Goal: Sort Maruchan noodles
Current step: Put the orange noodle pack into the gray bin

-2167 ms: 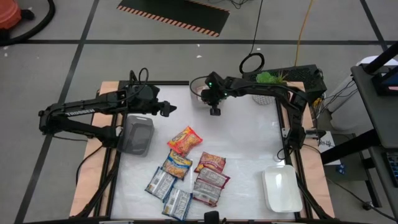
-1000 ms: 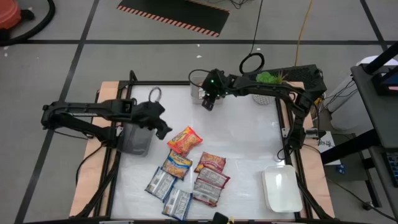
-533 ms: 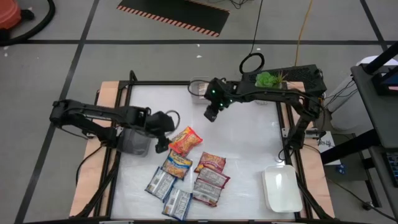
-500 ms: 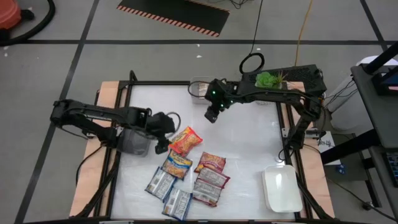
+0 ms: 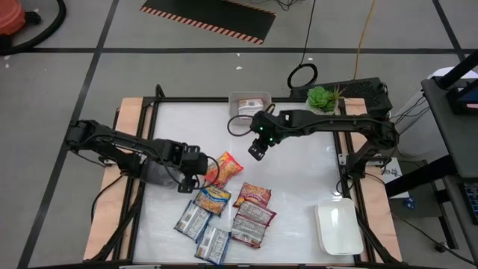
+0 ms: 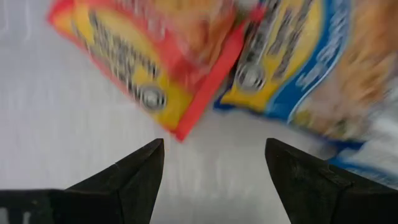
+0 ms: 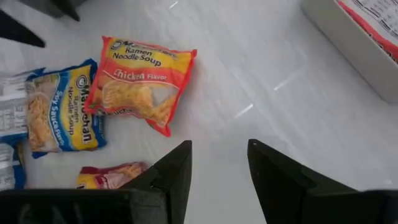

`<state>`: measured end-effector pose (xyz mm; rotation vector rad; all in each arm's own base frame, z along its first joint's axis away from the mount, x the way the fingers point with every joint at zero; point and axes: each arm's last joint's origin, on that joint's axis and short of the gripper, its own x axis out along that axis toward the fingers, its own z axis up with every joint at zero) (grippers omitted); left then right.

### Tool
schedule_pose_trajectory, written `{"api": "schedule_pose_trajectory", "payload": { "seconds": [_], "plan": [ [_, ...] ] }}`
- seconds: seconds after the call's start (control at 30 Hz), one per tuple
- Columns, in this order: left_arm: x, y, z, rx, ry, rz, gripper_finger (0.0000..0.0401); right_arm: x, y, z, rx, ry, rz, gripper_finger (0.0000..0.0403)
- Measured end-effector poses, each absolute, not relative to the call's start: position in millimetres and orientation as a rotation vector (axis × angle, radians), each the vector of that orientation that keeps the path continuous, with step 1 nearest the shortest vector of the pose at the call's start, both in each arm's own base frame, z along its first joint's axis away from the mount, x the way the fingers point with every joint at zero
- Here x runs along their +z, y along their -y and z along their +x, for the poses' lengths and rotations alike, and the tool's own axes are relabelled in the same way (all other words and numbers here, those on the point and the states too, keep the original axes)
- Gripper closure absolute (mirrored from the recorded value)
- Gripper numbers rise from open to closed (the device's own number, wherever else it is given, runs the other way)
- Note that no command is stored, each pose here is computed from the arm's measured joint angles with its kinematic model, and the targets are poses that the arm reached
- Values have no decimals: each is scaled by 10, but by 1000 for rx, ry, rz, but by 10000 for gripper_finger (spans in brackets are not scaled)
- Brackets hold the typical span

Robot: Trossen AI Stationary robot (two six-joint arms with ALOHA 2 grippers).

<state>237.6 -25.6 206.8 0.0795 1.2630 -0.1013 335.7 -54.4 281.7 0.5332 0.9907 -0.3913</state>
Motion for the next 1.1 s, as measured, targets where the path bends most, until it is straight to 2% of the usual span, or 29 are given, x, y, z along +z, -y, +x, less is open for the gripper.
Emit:
{"api": "schedule_pose_trajectory", "payload": {
  "seconds": [0.17,0.47,0.7,1.1],
  "plan": [
    [1969,242,2341,-77,-1271,112,121,2818,406,3364,-394,-999,552,254],
    [1802,279,2418,-170,-1080,262,121,2798,249,3335,-377,-1055,546,254],
    [1592,239,2279,-19,-1150,157,121,2770,165,3280,-354,-1132,493,254],
    [1365,190,2215,95,-1164,4,121,2772,215,3283,-310,-1135,414,255]
  ]
}}
